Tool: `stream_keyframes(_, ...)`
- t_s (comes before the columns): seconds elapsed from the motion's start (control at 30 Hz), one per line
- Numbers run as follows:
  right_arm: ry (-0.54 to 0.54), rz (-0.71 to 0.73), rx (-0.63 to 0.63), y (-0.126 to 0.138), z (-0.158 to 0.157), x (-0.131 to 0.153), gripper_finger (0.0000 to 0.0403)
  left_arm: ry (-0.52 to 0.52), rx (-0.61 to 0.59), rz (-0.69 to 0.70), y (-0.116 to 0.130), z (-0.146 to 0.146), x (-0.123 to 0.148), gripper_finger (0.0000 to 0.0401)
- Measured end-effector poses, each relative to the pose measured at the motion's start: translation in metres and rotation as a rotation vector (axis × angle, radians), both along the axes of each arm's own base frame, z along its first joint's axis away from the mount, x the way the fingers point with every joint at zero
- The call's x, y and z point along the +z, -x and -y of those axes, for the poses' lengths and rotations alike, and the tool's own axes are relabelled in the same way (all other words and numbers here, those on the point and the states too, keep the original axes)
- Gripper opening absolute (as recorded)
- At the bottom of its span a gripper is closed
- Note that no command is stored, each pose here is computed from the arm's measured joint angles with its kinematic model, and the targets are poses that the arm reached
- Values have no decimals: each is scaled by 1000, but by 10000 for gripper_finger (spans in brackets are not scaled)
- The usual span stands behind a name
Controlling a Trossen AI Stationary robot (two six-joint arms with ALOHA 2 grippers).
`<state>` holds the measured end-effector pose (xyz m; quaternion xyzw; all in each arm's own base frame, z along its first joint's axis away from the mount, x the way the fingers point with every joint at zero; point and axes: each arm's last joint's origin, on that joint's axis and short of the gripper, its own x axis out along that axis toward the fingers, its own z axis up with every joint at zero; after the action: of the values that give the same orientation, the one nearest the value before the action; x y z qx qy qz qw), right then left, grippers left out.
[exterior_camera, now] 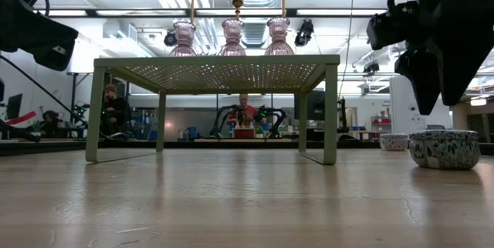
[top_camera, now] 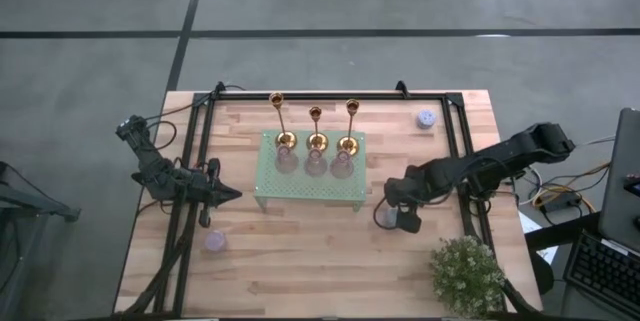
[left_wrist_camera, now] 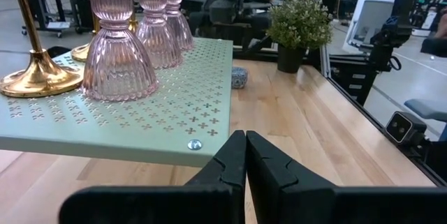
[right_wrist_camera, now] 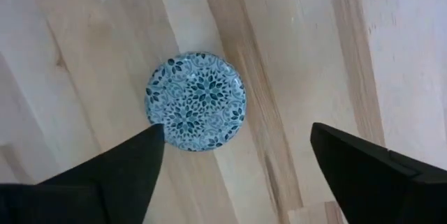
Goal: Pick & Place candle stick holders
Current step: Put the blue scented candle on the shelf
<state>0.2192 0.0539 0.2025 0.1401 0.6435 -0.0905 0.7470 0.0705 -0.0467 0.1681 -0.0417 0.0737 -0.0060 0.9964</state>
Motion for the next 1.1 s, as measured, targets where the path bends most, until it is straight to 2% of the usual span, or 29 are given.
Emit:
stream_keyframes(0.2,7,-13,15,-3,-4,-8,366,0,0,0,0,0,0,14)
stream_keyframes(1.1,54,-50,120,-15,-34,-44,362,0,1,0,0,0,0,14)
